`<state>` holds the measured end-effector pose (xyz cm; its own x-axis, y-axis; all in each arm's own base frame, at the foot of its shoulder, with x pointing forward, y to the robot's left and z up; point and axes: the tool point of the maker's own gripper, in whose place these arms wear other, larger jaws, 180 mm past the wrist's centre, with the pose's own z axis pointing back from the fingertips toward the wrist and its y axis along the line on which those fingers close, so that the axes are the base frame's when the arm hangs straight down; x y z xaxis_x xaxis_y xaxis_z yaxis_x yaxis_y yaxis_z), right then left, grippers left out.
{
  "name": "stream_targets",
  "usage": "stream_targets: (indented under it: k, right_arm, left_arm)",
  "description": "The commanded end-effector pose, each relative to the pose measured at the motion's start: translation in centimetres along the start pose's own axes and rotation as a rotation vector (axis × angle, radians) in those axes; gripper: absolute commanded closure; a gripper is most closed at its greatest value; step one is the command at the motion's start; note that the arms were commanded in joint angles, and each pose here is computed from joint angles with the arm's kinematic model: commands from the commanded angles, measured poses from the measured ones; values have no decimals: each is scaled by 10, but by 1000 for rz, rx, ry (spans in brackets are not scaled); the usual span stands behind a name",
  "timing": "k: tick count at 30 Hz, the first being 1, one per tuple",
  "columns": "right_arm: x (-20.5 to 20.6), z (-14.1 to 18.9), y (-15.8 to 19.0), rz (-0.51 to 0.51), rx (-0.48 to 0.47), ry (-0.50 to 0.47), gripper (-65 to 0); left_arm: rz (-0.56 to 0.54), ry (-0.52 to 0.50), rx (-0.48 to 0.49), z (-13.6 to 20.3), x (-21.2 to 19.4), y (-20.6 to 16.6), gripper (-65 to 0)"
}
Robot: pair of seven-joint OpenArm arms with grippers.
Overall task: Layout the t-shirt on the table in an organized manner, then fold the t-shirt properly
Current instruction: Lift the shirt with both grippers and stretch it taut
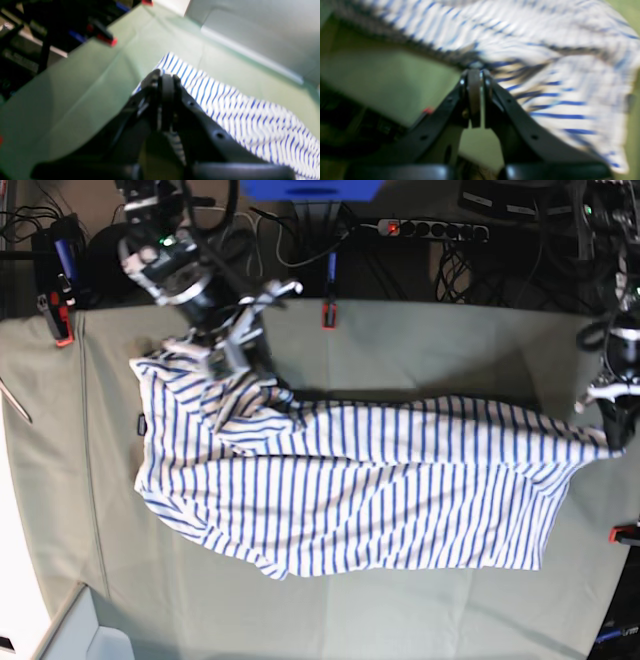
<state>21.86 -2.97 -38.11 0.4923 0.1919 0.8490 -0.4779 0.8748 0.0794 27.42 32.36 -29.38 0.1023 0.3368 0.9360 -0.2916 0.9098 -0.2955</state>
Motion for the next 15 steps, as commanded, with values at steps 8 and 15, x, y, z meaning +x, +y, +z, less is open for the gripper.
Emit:
stream_targets:
  k: [8, 15]
  right_arm:
    - [-10, -4, 8, -6, 37, 13, 0]
    - [-1, -9, 3, 0, 23, -6, -227]
  left_arm:
    - [-33, -27, 90, 7, 10, 41, -2]
    - [-33, -61, 113, 6, 23, 49, -2]
